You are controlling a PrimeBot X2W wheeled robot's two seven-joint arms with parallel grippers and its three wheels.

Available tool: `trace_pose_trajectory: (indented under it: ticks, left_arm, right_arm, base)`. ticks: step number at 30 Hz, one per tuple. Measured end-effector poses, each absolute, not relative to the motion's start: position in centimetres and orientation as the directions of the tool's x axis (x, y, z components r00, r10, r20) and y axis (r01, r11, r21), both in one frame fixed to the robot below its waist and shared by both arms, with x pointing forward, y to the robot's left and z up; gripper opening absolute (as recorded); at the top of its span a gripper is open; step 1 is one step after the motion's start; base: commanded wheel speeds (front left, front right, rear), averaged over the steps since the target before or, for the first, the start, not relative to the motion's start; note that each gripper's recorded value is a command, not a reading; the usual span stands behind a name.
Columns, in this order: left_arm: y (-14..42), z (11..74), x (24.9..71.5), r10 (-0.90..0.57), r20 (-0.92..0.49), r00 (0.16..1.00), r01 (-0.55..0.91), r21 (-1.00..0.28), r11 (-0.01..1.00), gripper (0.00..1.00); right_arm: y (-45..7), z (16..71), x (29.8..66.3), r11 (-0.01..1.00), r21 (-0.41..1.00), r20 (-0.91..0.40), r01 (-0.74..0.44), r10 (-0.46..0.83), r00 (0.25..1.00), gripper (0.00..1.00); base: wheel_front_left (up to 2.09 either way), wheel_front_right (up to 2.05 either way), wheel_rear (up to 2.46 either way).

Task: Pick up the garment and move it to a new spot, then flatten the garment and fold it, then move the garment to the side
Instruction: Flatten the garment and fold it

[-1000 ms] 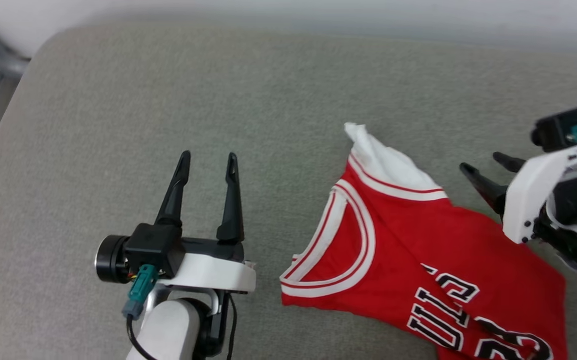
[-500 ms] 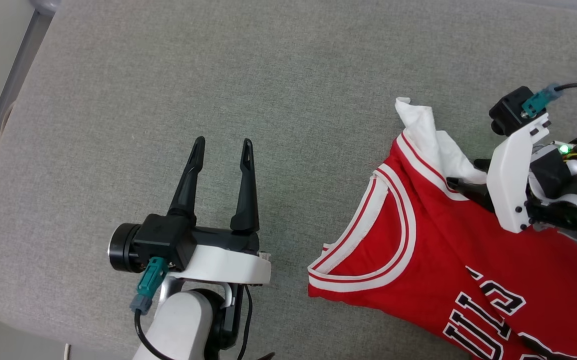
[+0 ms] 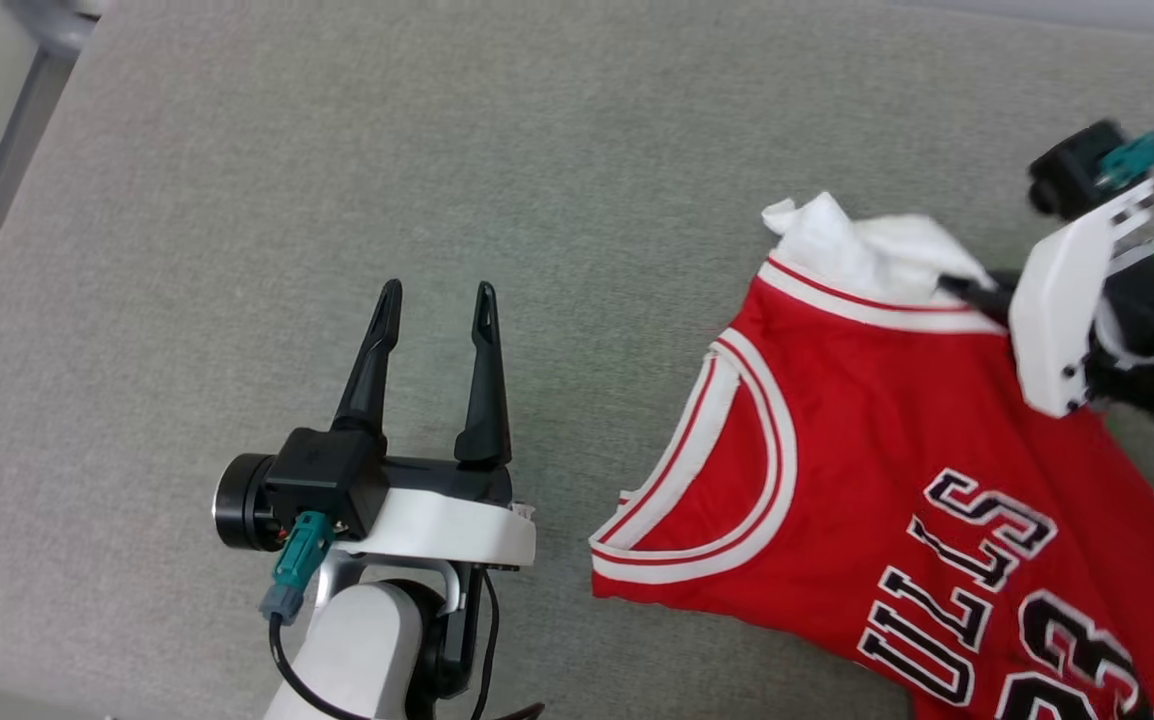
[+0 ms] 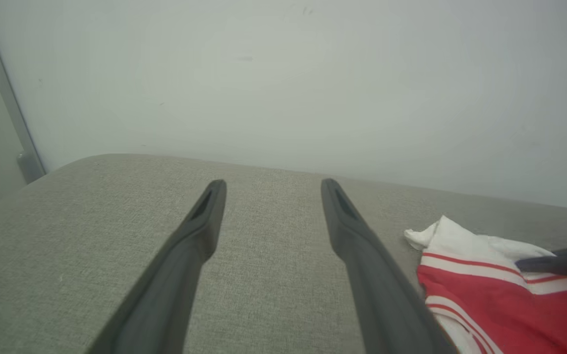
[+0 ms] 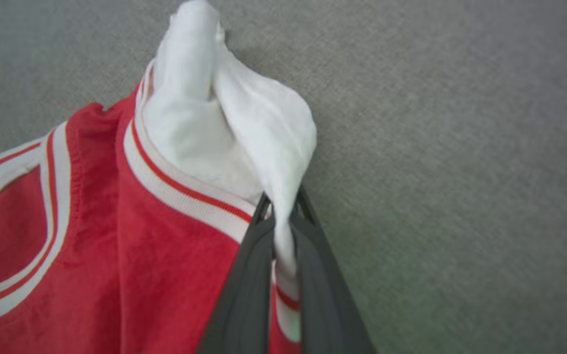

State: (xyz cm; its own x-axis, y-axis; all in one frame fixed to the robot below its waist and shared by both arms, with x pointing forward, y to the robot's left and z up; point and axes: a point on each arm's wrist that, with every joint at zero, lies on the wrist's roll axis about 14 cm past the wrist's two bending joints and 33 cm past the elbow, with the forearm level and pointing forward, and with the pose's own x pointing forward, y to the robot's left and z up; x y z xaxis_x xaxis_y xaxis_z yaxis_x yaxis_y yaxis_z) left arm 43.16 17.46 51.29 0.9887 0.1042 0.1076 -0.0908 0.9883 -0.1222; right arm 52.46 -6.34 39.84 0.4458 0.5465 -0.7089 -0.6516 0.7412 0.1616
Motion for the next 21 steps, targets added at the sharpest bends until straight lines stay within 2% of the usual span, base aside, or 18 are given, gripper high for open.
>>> trace_pose_trajectory:
  ticks: [5,9,15,21]
  left_arm:
    - [16.4,51.1,43.2,0.068,0.107,0.992,-0.055,-0.123,0.991,1.00]
    - [15.5,51.0,43.4,0.034,0.105,0.994,-0.021,-0.126,0.992,1.00]
    - [14.1,50.8,42.9,-0.011,0.099,0.995,0.024,-0.136,0.990,1.00]
    - [13.0,50.0,42.3,-0.052,0.075,0.996,0.062,-0.139,0.988,1.00]
  right_arm:
    - [-10.3,43.1,54.3,0.817,0.121,-0.615,-0.564,0.508,0.603,0.00]
    - [-15.4,43.6,53.6,0.887,0.096,-0.583,-0.452,0.418,0.697,0.00]
    - [-23.2,41.4,48.1,0.965,0.136,-0.585,-0.223,0.259,0.769,0.00]
    - [-28.7,38.5,40.8,0.987,0.162,-0.614,-0.011,0.109,0.782,0.00]
  base:
    - [0.00,0.00,0.00]
    - [0.00,0.00,0.00]
    - [0.00,0.00,0.00]
    - [0.00,0.00,0.00]
